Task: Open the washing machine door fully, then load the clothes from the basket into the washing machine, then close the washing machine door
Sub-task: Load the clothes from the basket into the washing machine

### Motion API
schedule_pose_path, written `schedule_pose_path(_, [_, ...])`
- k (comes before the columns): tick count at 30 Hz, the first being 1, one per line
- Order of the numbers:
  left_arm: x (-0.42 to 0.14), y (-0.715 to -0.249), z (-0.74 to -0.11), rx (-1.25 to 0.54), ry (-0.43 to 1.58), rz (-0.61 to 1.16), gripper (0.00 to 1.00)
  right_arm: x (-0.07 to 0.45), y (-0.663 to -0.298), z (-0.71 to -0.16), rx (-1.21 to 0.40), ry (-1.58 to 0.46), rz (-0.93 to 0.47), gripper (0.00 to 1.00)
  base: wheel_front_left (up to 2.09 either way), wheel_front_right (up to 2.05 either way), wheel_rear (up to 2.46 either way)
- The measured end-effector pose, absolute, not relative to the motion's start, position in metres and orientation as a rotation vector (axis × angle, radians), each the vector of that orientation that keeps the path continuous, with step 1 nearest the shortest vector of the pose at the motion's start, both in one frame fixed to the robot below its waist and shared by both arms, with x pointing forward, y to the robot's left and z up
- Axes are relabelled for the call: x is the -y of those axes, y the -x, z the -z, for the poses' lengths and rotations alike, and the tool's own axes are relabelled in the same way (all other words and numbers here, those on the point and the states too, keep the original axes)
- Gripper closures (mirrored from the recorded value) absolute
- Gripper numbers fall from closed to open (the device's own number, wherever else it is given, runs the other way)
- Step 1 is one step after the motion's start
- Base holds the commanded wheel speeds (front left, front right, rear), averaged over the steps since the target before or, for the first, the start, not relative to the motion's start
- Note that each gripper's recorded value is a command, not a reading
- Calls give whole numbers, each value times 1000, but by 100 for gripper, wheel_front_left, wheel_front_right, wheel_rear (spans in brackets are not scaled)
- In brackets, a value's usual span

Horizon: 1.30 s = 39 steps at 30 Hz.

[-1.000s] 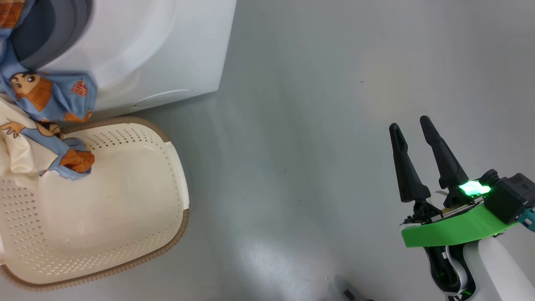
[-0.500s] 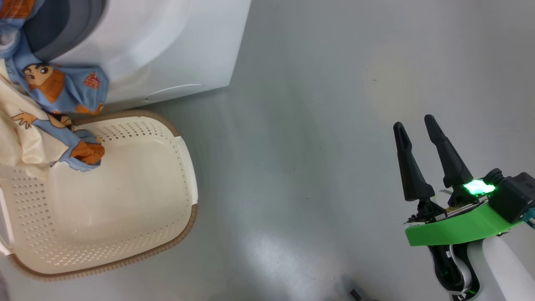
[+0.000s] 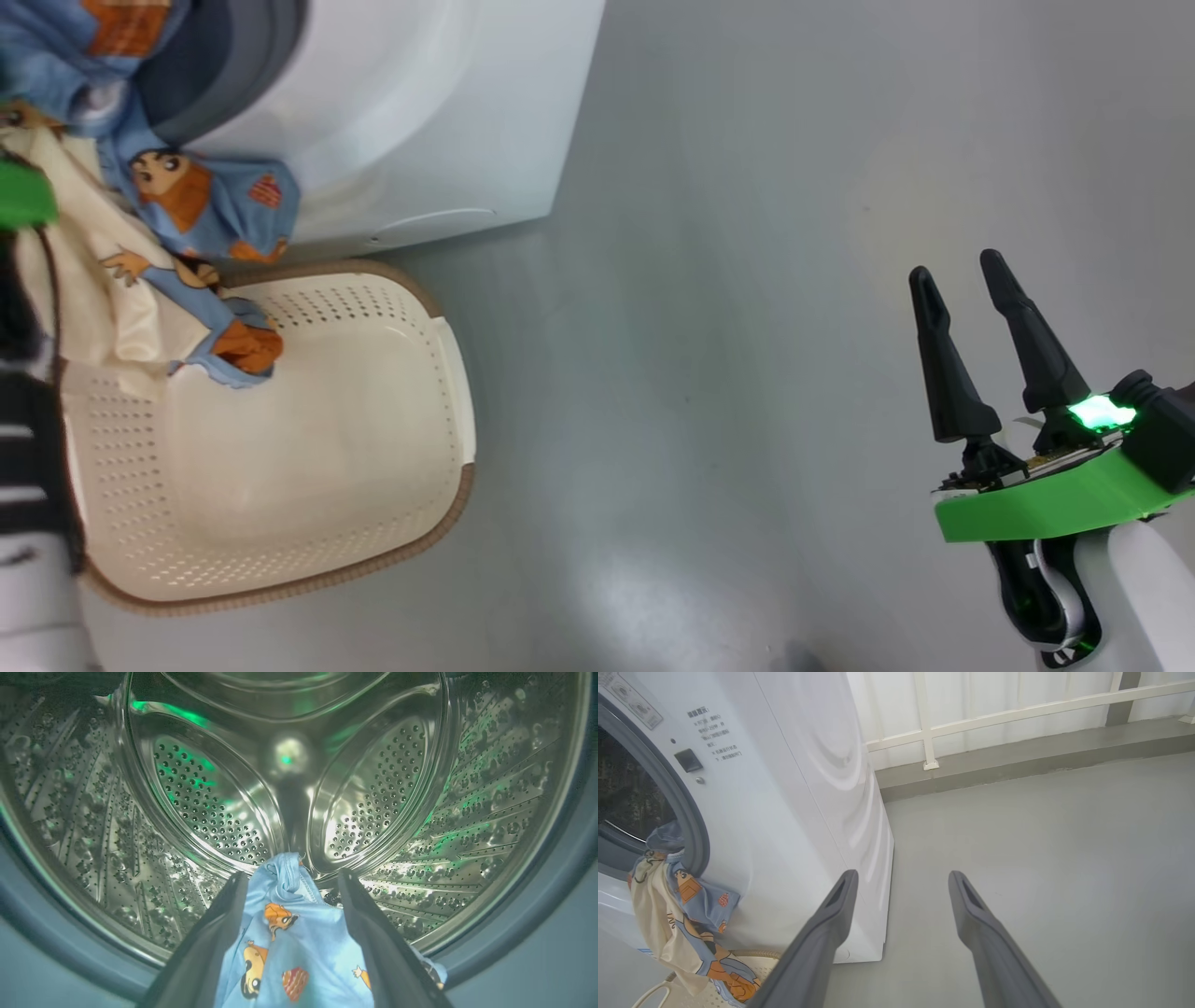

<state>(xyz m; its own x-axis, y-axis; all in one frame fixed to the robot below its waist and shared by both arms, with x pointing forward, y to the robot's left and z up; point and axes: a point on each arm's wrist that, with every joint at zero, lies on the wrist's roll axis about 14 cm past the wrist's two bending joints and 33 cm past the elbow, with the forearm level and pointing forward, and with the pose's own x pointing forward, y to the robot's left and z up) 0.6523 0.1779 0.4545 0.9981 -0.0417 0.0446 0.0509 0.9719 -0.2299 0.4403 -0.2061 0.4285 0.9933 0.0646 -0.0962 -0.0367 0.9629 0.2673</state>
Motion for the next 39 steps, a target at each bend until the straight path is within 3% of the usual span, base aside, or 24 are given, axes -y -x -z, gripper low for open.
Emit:
schedule_pose_path(17, [-189,-551,-455,-1,200,31,0,196,-441,-464,-30,-233,-135,0,0,0,0])
schedule_pose_path(39, [-211,-411,-471,-25,137,-10,0,205,-367,-490,3,-246,-108,0,0,0,0])
